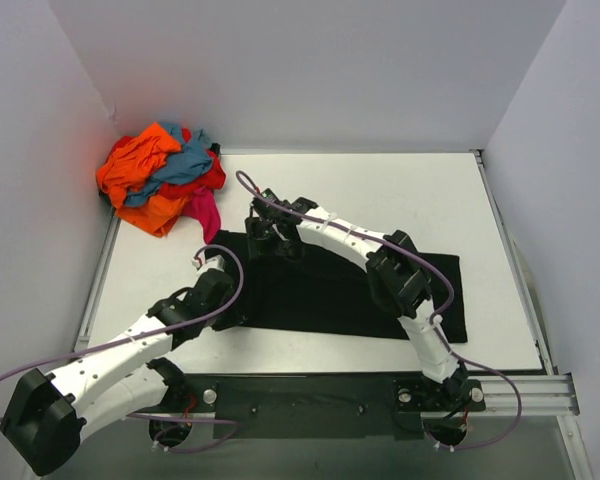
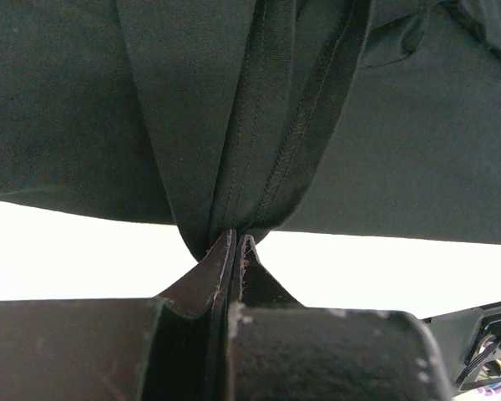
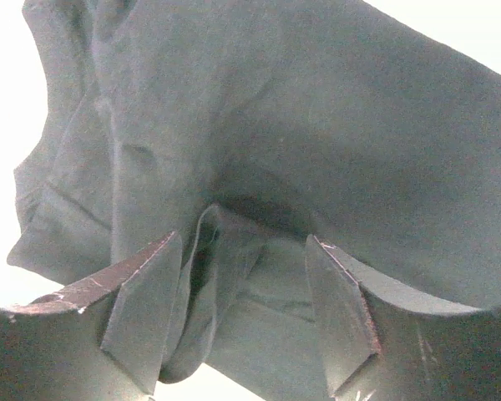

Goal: Fold and stack the t-shirts
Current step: Fold the other side of the tshirt into a rectangle

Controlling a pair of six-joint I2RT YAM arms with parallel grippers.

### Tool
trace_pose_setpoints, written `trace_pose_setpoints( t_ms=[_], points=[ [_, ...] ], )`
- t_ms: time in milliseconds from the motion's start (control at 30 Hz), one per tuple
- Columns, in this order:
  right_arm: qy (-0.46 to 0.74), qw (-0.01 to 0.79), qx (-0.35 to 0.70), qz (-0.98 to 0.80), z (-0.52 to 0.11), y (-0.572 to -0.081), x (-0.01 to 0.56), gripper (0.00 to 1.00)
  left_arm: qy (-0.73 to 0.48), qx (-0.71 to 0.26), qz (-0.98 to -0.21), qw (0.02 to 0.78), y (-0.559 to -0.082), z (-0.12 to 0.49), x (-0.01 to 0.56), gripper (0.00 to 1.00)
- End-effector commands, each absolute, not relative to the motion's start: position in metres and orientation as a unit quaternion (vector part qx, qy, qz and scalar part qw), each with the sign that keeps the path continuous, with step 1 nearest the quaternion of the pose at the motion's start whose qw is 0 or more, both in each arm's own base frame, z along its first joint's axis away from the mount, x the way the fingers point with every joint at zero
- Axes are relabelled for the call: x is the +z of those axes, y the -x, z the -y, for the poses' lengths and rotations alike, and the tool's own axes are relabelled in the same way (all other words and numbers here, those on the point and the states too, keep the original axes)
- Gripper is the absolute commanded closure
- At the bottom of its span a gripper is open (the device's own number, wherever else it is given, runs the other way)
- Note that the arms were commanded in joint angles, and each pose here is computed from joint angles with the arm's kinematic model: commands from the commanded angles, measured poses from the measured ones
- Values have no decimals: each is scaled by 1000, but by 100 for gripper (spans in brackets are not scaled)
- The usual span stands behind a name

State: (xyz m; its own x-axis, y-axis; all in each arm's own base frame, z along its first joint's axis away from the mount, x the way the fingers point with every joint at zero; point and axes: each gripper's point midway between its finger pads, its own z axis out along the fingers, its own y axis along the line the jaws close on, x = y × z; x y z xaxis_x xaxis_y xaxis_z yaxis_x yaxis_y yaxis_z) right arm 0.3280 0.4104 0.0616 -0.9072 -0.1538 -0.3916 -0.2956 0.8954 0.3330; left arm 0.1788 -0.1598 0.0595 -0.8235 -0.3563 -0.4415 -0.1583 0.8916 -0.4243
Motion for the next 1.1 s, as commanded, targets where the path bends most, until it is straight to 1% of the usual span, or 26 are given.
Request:
trace_pose_setpoints(
  t_ms=[0,100,133,167,200,233,267,300,333,367,467,633,833,933,1067],
  points=[
    [139,193,132,-962,-398,-333,61,47,137,-187,-936,265,-175,157,59,100],
    [146,192,116,-964,-397,-333,52,53,137,-188,-935,267,-174,157,59,100],
    [149,190,114,-964,-398,-333,50,58,136,-189,-935,267,-174,157,58,100],
    [152,189,112,-964,-398,-332,48,60,137,-189,-935,266,-174,157,58,100],
    [152,188,111,-964,-398,-331,48,67,137,-189,-935,266,-174,157,58,100],
    [154,188,111,-964,-398,-330,49,71,137,-189,-935,266,-174,156,58,100],
    [157,188,111,-963,-397,-328,51,80,138,-187,-936,266,-174,156,57,100],
    [159,187,109,-963,-395,-325,52,84,137,-189,-935,269,-175,157,59,100],
    [164,191,112,-961,-395,-324,57,90,137,-187,-935,268,-175,156,58,100],
    [169,188,109,-961,-392,-321,56,100,137,-187,-935,269,-175,156,58,100],
    [172,191,116,-959,-386,-313,67,100,137,-188,-935,266,-175,157,57,100],
    [161,197,105,-961,-359,-297,73,100,135,-184,-938,261,-172,157,54,100],
    [138,189,95,-968,-330,-275,67,100,135,-179,-939,260,-172,155,54,100],
    [125,175,82,-973,-314,-263,54,100,134,-176,-940,259,-170,153,54,100],
    [100,159,72,-980,-297,-248,40,94,132,-180,-941,254,-167,153,53,100]
  ],
)
